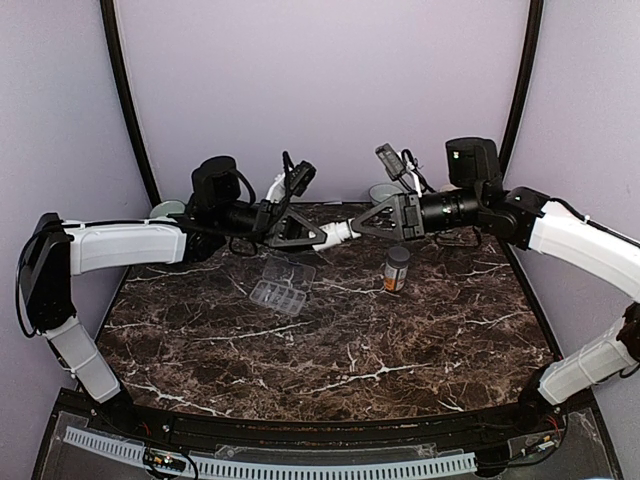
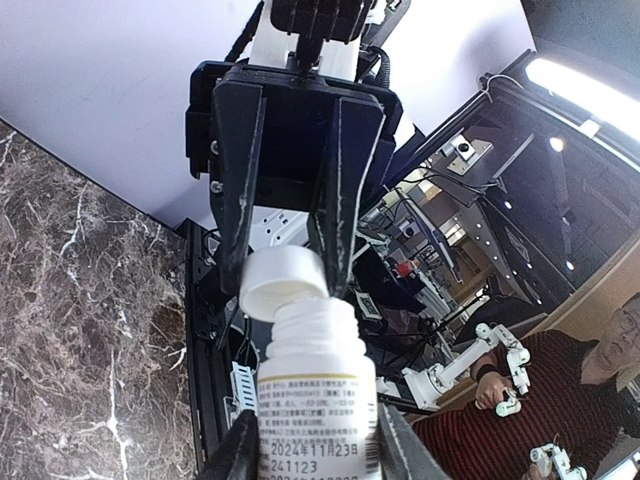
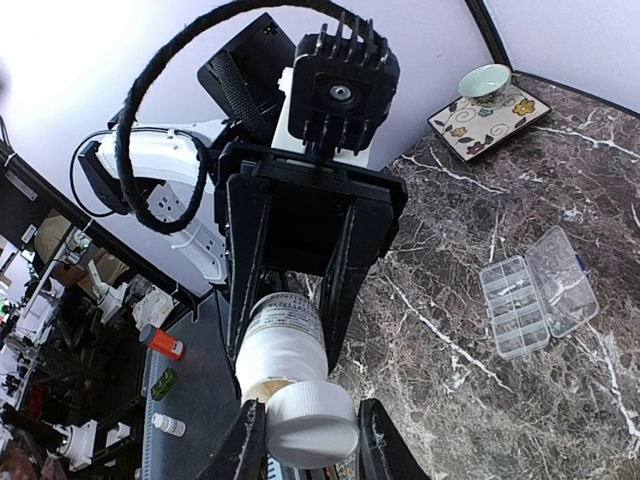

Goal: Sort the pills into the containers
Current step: Unscrew the lid of the pill bottle, then pour the pill into the compartment of the pill container.

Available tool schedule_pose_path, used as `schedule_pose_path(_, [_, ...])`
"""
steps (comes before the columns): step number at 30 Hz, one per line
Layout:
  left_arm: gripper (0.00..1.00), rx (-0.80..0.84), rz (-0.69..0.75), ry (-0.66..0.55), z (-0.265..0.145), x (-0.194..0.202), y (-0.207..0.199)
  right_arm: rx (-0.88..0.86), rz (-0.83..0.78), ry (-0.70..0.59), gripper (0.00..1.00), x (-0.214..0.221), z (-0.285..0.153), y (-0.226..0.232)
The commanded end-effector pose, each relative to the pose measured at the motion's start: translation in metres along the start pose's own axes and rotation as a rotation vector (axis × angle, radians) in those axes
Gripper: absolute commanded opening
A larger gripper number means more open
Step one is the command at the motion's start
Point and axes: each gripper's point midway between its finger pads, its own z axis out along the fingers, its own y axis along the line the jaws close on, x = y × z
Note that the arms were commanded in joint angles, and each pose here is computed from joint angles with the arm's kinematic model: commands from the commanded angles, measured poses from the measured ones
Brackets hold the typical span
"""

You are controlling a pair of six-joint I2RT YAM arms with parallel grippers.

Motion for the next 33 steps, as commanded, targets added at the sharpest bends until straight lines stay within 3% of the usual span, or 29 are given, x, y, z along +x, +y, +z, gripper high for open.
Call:
schedule_pose_path(1, [0.0,0.031,0.06,0.002,-0.005,-0.001,-0.018,0.015,-0.044,-0.018,0.06,-0.009,-0.002,0.001])
schedule_pose_path(13, [0.0,-0.017,0.062,-0.046,-0.024,0.005,-0.007,0.058,-0.042,-0.035,0.06,-0.011,-0.002,-0.007])
schedule_pose_path(33, [0.0,-0.168,-0.017,-0.173,-0.083,0.054,0.051,0.097,-0.031,-0.028,0.06,-0.009,0.001,-0.018])
